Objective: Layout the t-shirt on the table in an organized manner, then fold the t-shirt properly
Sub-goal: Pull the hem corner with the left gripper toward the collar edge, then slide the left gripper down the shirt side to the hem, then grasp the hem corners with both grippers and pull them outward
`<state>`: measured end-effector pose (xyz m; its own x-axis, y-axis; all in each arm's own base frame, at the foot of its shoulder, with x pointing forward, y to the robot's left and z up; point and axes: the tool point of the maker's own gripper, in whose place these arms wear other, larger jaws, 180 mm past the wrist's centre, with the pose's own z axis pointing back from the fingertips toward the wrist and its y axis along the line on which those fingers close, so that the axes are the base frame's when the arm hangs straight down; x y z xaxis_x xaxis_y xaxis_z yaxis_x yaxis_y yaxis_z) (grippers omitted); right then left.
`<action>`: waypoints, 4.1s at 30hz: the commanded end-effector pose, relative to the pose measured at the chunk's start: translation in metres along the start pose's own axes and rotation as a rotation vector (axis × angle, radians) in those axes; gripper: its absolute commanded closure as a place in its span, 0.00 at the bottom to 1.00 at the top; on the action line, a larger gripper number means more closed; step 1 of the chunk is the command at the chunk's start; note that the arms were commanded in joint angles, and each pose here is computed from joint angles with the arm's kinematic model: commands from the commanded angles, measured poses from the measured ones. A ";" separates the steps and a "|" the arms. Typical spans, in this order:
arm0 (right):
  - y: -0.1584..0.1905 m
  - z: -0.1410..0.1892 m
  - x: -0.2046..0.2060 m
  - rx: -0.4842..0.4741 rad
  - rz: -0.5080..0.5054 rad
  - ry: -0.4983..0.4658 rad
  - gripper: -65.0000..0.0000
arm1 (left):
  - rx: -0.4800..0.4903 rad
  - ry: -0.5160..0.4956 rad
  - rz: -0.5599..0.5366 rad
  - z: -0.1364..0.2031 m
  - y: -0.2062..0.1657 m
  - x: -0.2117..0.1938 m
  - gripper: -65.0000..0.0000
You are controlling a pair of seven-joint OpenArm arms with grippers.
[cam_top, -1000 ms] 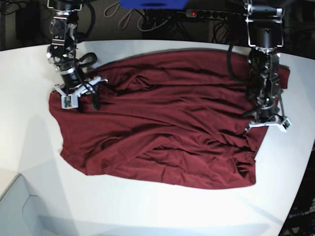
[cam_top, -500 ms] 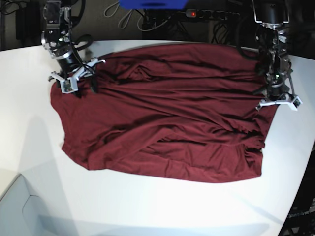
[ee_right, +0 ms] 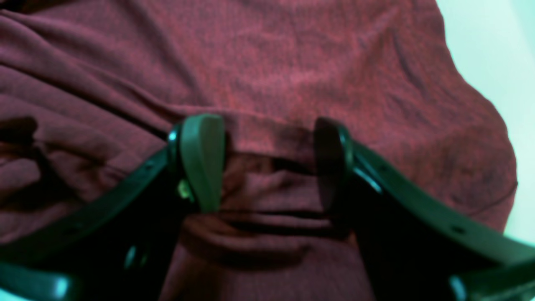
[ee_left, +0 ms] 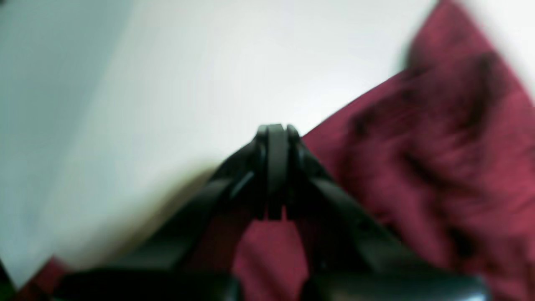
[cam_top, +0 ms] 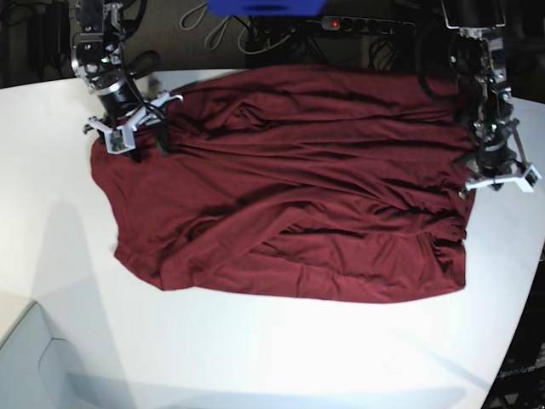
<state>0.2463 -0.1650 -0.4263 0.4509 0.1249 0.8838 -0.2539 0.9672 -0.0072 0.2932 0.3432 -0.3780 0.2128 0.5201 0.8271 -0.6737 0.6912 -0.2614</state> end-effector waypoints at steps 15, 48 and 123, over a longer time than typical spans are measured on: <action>-0.003 0.000 0.014 -0.003 0.003 -0.047 0.48 | -0.059 -0.056 0.056 -0.037 -0.061 0.035 0.96; -0.006 -0.007 0.021 -0.007 0.005 -0.059 0.48 | -0.057 0.095 0.118 -0.062 -0.093 0.013 1.00; 0.014 -0.198 0.170 0.207 0.241 -0.046 0.51 | -0.054 -0.226 -0.053 -0.108 -0.154 0.123 1.00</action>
<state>0.4741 -0.0897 -0.3921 0.3732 0.3562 0.8566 -0.5283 0.8406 -0.1194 0.4882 0.3464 -0.3204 0.1459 0.4006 0.9046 -0.6374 0.7373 -0.2238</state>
